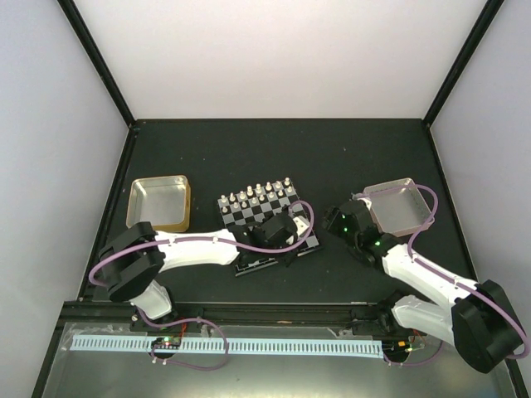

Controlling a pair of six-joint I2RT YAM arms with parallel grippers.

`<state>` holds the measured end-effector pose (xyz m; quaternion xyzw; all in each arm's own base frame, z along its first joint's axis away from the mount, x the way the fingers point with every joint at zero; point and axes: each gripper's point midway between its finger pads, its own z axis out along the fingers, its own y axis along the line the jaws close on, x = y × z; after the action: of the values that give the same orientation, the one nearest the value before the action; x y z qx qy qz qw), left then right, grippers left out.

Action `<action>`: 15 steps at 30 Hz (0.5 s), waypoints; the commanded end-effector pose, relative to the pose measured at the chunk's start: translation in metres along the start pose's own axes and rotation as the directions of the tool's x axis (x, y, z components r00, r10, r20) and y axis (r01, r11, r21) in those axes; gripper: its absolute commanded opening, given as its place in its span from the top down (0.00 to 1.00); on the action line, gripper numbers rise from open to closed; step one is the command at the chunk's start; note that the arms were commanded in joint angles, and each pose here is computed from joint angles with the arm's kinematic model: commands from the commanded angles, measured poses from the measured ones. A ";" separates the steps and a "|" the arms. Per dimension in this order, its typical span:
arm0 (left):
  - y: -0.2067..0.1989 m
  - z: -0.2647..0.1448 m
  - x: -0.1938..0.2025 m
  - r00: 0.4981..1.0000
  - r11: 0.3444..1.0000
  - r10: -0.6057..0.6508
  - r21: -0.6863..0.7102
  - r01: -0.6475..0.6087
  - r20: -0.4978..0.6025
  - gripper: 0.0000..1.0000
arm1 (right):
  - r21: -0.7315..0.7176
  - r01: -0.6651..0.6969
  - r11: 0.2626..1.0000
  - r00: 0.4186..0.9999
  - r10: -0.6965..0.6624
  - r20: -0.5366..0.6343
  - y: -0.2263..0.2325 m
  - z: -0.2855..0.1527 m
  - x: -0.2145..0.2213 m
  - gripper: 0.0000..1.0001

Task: Set up the chess pieces on the board
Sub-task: Place the chess piece on the chessboard.

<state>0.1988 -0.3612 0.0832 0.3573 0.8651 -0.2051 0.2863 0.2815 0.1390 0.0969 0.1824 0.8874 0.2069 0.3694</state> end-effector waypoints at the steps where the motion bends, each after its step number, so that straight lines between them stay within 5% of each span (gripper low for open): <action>1: -0.006 0.005 -0.023 0.998 1.000 0.018 -0.001 -0.018 0.066 0.97 | -0.003 -0.024 1.000 1.000 0.024 0.009 -0.003 0.002 -0.002 0.27; 15: 0.017 0.021 -0.034 0.990 0.993 -0.033 -0.111 0.049 0.139 0.95 | -0.006 -0.032 0.999 0.999 0.032 -0.005 -0.005 0.003 -0.001 0.27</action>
<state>0.2169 -0.3664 0.0642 0.3412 0.8698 -0.1774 0.3091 0.2828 0.1373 0.0954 0.1865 0.8872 0.2122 0.3647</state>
